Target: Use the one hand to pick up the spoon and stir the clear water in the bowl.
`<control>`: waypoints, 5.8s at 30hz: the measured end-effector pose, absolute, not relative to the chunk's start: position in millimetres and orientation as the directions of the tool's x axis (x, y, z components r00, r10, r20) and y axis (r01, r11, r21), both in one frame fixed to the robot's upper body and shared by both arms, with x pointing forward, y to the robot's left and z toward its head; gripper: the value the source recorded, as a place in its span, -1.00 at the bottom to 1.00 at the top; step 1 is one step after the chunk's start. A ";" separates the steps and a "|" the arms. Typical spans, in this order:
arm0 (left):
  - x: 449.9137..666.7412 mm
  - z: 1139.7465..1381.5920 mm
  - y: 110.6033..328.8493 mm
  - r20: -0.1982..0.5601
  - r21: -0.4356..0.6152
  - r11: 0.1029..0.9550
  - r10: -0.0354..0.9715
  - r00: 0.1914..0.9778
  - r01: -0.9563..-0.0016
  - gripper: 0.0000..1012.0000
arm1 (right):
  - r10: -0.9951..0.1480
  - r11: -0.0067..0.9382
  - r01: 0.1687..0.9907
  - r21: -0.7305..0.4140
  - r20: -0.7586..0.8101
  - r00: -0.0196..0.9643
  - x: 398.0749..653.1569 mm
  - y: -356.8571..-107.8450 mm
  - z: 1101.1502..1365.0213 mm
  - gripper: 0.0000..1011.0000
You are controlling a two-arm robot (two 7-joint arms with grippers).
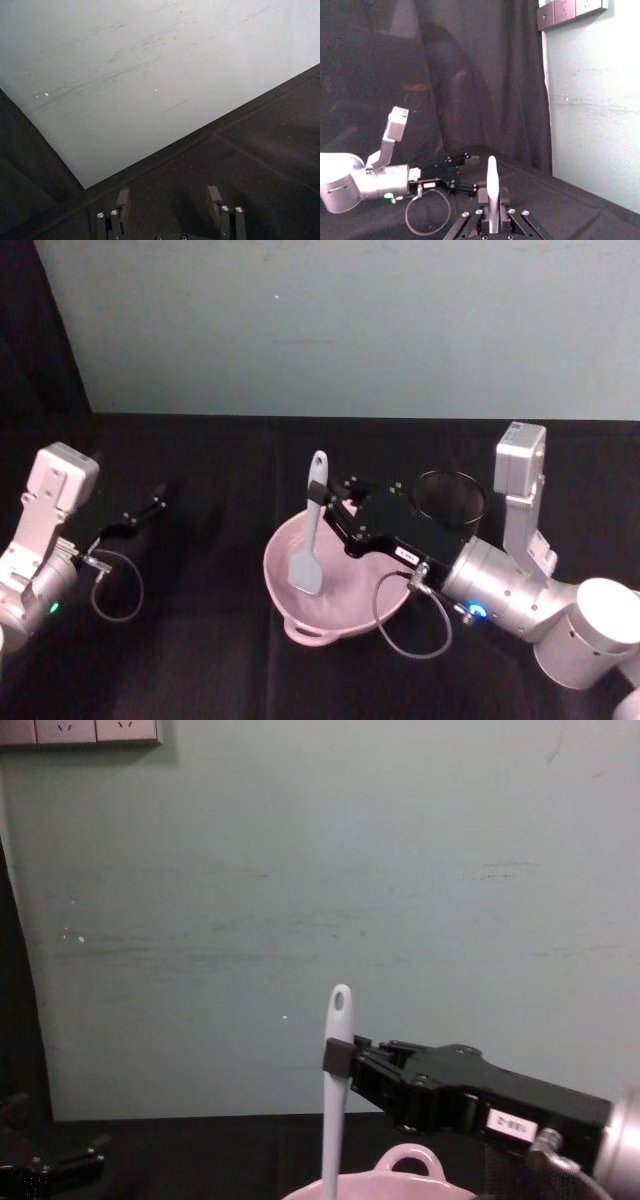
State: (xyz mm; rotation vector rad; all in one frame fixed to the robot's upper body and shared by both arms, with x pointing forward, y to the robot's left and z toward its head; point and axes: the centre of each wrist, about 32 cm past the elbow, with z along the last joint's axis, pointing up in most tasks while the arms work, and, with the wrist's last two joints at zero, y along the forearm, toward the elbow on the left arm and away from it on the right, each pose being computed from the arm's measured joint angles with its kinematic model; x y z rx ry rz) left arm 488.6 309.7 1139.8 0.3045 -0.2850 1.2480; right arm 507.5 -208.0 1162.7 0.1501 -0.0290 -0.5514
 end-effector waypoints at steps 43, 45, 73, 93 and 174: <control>488.6 1139.8 309.7 0.374 0.070 0.287 0.880 0.292 -0.955 0.99 | -0.670 0.742 0.659 0.123 0.111 0.734 527.8 -241.7 1166.4 -0.75; 488.6 1139.8 309.7 0.374 0.070 0.287 0.880 0.292 -0.955 0.99 | -0.663 0.749 0.652 0.120 0.116 0.740 521.8 -241.6 1167.8 -0.75; 488.6 1139.8 309.7 0.374 0.070 0.287 0.880 0.292 -0.955 0.99 | -0.546 0.831 0.536 0.147 0.033 0.837 512.3 -199.0 1157.7 -0.75; 488.6 1139.8 309.7 0.374 0.070 0.287 0.880 0.292 -0.955 0.99 | -0.649 0.756 0.628 0.183 0.092 0.755 539.1 -203.0 1155.3 -0.75; 488.6 1139.8 309.7 0.374 0.070 0.287 0.880 0.292 -0.955 0.99 | -0.671 0.730 0.651 0.210 0.038 0.740 539.3 -195.1 1144.2 -0.75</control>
